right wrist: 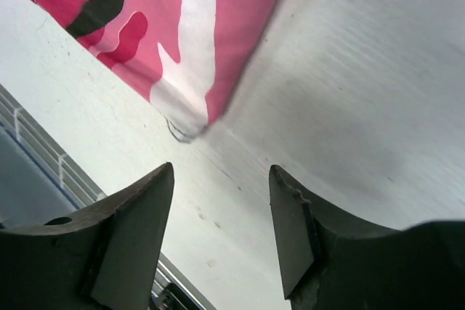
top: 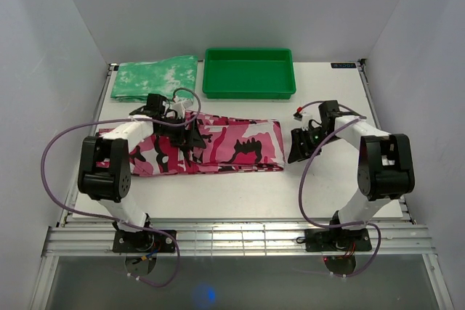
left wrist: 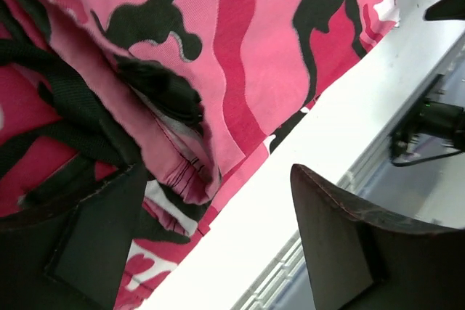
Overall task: Fold and stack the trousers
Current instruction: Fold the trousers
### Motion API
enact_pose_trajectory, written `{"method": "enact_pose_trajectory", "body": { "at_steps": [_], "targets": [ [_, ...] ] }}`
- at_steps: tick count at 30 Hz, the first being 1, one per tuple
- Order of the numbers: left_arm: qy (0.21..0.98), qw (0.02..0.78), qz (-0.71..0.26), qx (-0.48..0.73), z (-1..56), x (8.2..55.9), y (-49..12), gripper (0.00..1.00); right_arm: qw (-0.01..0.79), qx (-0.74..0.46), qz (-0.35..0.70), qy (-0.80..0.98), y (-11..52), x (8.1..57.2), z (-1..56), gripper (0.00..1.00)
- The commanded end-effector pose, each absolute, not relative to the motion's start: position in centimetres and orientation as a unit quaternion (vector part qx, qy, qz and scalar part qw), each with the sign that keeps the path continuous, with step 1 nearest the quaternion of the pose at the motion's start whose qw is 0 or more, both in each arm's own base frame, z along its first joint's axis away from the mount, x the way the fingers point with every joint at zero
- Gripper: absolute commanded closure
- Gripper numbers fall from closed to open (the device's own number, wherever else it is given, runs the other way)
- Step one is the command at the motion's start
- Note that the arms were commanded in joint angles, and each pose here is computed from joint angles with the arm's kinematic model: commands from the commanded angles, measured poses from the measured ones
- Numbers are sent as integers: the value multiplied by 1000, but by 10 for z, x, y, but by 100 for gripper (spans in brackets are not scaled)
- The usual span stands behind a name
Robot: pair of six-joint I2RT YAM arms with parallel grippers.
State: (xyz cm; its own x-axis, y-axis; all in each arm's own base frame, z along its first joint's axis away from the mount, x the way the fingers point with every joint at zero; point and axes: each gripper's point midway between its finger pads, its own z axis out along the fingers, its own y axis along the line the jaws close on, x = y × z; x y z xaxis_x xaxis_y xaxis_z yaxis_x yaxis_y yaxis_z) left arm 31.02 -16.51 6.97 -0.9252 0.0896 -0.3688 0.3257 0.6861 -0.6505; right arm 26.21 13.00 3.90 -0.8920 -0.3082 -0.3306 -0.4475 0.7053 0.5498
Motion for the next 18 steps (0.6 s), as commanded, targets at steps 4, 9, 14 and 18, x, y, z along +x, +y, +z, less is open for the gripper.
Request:
{"method": "enact_pose_trajectory", "body": {
  "at_steps": [4,9,14,18],
  "targets": [
    [884,296,-320,168,143,329,-128,2,210,-191,263,922,93,302,87,29],
    [899,311,-292,95,152,334,-77,2,188,-133,316,921,97,323,71,33],
    [912,303,-274,47,152,327,-42,2,189,-100,370,904,118,340,57,34],
    [917,316,-242,26,164,331,-12,2,162,-89,393,901,138,336,32,33]
  ]
}}
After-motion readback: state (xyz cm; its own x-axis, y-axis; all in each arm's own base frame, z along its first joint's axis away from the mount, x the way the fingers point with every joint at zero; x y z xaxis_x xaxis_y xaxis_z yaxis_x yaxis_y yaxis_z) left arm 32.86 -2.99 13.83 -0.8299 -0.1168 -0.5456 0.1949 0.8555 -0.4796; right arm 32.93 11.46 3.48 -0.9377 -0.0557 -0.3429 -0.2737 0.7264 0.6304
